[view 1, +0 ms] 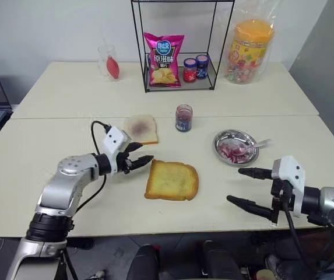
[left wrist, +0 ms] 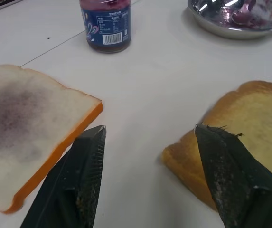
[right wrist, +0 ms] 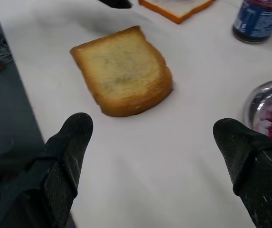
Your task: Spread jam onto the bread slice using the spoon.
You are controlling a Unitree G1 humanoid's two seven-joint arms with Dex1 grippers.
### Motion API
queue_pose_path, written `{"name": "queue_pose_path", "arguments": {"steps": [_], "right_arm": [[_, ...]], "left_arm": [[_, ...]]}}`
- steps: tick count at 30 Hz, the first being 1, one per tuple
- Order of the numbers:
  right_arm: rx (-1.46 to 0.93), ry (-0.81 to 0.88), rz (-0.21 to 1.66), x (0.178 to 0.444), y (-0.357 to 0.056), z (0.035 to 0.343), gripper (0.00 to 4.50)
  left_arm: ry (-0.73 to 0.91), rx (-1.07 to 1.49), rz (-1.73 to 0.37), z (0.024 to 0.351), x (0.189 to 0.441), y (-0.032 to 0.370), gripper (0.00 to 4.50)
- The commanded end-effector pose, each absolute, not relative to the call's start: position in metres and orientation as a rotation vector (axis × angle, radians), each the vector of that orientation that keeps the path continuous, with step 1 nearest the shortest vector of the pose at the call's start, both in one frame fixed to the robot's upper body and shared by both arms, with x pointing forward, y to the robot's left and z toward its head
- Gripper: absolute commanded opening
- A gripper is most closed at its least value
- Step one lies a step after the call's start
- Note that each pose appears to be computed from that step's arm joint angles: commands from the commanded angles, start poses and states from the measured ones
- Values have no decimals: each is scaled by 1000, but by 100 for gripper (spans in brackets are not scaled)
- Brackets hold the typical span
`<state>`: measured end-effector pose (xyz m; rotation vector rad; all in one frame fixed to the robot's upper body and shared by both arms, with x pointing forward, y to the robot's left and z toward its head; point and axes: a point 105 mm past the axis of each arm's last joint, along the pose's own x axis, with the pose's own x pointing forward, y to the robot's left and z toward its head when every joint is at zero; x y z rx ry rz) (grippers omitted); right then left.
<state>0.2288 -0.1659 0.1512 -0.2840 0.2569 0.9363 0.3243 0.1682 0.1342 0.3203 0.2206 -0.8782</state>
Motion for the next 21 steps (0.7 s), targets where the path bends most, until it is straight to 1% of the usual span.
{"name": "queue_pose_path", "arguments": {"steps": [1, 2, 4, 6, 8, 11, 17, 21], "right_arm": [[-260, 158, 789, 241, -186, 165, 450], [-243, 138, 751, 244, -192, 167, 450], [-176, 93, 645, 251, -207, 171, 450], [-37, 49, 487, 263, -229, 172, 450], [65, 22, 378, 272, -244, 170, 450], [200, 7, 256, 285, -262, 162, 450], [479, 30, 145, 314, -279, 140, 450], [582, 70, 122, 330, -285, 125, 450]], "left_arm": [[144, 396, -1006, 159, 306, 153, 398], [138, 406, -1032, 163, 302, 151, 410], [122, 410, -1078, 173, 295, 144, 449], [116, 489, -1217, 183, 278, 129, 449], [109, 555, -1304, 189, 267, 118, 449], [69, 564, -1325, 198, 267, 106, 449], [39, 588, -1382, 202, 264, 87, 449], [36, 588, -1394, 201, 264, 82, 449]]}}
